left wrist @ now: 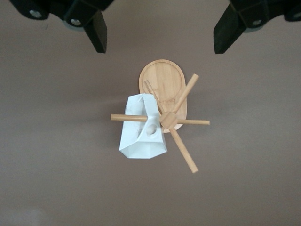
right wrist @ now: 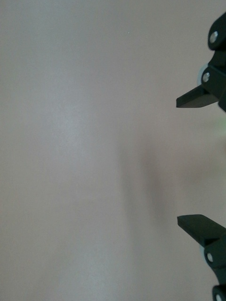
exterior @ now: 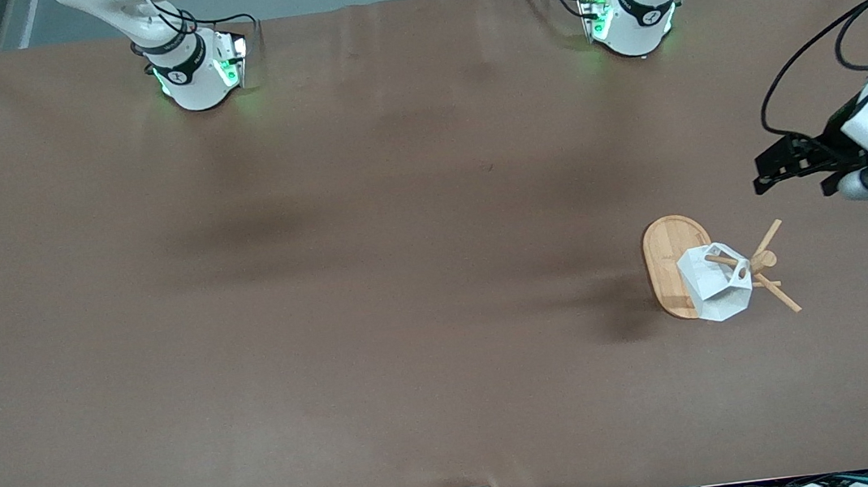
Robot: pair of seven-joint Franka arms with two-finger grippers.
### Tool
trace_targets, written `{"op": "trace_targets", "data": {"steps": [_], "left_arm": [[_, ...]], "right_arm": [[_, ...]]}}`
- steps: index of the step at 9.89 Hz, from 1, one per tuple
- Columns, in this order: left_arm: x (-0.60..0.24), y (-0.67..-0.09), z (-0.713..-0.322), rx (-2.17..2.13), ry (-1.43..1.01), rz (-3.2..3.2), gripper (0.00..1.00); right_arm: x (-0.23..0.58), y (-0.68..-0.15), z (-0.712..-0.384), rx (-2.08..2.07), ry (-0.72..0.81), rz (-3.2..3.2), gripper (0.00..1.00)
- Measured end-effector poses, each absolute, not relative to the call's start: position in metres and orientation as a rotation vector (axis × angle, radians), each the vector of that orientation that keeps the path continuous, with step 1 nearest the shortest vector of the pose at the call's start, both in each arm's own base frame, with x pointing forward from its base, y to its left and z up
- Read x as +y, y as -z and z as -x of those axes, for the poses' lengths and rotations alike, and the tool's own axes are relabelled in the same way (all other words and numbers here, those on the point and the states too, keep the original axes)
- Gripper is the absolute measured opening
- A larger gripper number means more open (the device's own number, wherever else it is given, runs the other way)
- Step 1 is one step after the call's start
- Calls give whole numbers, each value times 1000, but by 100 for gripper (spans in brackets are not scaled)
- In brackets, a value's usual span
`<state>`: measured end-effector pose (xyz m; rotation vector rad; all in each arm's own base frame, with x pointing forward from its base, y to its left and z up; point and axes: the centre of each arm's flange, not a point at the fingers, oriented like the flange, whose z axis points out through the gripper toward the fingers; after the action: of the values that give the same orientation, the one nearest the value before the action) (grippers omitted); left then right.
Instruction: Hang cup on rack
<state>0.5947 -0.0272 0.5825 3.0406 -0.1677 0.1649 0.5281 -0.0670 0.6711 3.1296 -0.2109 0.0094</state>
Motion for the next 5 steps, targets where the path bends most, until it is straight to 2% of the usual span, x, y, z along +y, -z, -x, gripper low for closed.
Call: {"op": "trace_targets", "data": {"steps": [2, 5], "left_arm": [[-23, -606, -580, -163, -160, -3041, 100], [-17, -635, -540, -143, 1, -3116, 100]], "right_arm": [[-67, -671, -528, -211, -9, -3130, 100], [-67, -671, -528, -211, -9, -3130, 100]]}}
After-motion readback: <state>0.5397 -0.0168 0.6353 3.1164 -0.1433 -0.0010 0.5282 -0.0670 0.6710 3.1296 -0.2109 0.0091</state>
